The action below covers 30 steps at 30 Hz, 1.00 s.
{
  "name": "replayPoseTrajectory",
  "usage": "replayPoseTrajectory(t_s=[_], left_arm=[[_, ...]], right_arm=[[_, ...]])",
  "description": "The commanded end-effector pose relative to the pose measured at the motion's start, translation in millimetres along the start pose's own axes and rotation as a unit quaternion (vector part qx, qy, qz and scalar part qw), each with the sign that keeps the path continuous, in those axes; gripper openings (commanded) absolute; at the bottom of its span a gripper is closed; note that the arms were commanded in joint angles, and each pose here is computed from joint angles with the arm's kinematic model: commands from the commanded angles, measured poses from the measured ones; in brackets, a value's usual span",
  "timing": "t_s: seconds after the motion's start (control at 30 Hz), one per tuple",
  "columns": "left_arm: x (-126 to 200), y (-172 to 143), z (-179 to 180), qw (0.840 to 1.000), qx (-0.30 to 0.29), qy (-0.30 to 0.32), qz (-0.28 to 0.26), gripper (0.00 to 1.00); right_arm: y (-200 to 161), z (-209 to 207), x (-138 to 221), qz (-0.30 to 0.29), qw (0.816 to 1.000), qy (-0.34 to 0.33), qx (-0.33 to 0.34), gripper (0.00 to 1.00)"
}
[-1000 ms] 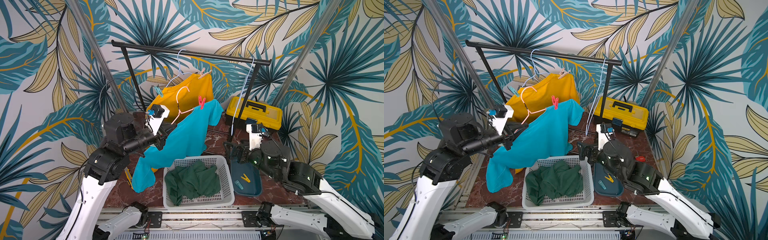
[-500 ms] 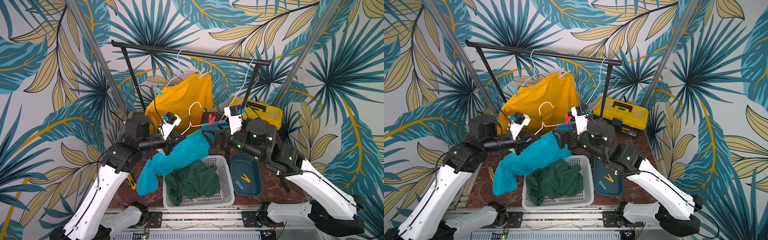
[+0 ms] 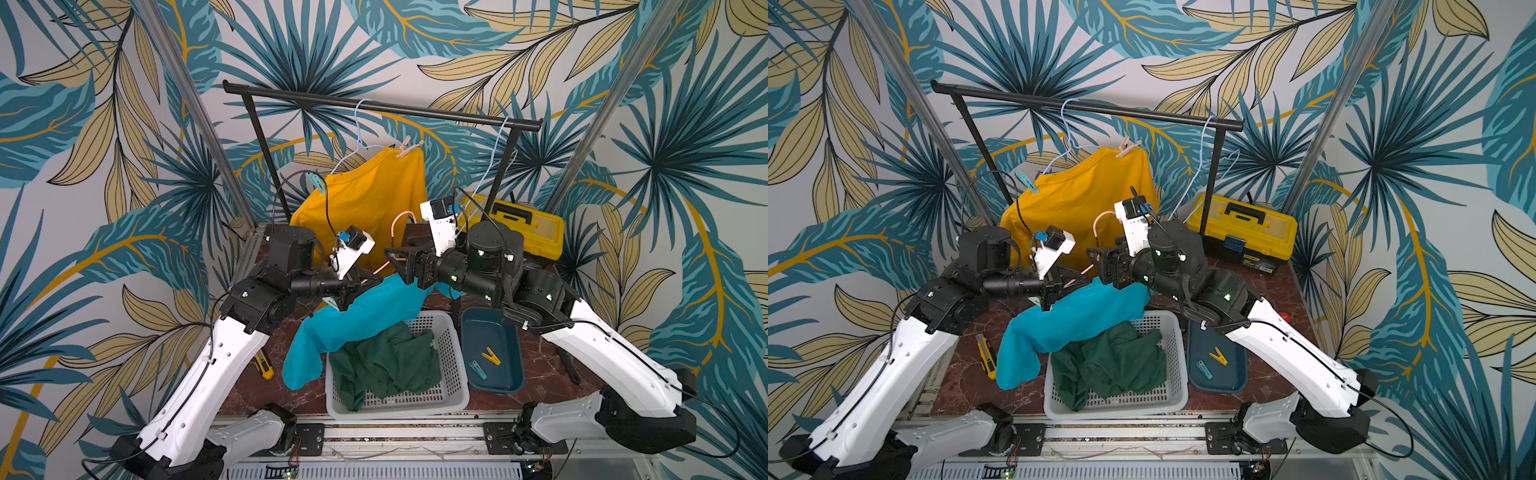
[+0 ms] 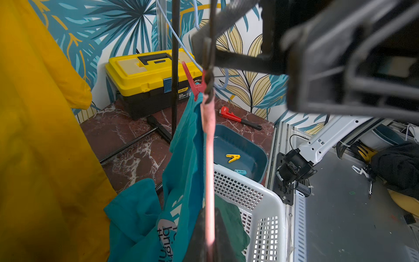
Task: Remove the clothespins securing t-shirts to the hanger
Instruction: Pick up the hanger from the clothes rail.
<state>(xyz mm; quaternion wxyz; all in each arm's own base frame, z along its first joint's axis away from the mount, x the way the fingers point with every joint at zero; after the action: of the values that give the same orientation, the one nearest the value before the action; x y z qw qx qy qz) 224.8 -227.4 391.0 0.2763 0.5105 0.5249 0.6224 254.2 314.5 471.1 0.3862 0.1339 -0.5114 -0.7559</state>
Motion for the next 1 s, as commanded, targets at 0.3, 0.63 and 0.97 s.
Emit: replayPoseTrajectory(t_s=[0.3,0.63,0.97], left_arm=[[4.4,15.8,-10.4,0.999,-0.026,-0.013,-0.025,0.0],[4.5,16.3,-11.5,0.999,-0.026,-0.014,-0.025,0.0],[2.5,16.2,-12.7,0.999,-0.021,-0.019,-0.024,0.0]], right_arm=[[1.1,-0.4,-11.0,-0.01,1.0,-0.001,0.0,0.5],[-2.5,-1.3,-16.8,-0.009,1.0,-0.001,0.0,0.26],[-5.3,-6.1,-16.0,-0.01,1.0,-0.009,0.001,0.0]])
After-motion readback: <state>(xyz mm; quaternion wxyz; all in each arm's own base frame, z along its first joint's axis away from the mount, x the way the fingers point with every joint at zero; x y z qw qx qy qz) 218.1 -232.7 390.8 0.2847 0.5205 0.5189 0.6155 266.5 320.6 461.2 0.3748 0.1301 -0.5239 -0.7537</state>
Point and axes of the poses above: each gripper's point midway between its finger pads, its own x axis back along the fingers, its own z axis along the line the jaws close on, y = z × x, the point moved 1 cm from there along x, back along the fingers, and after that the axes turned 8 degrees about -x, right-handed, at the moved point
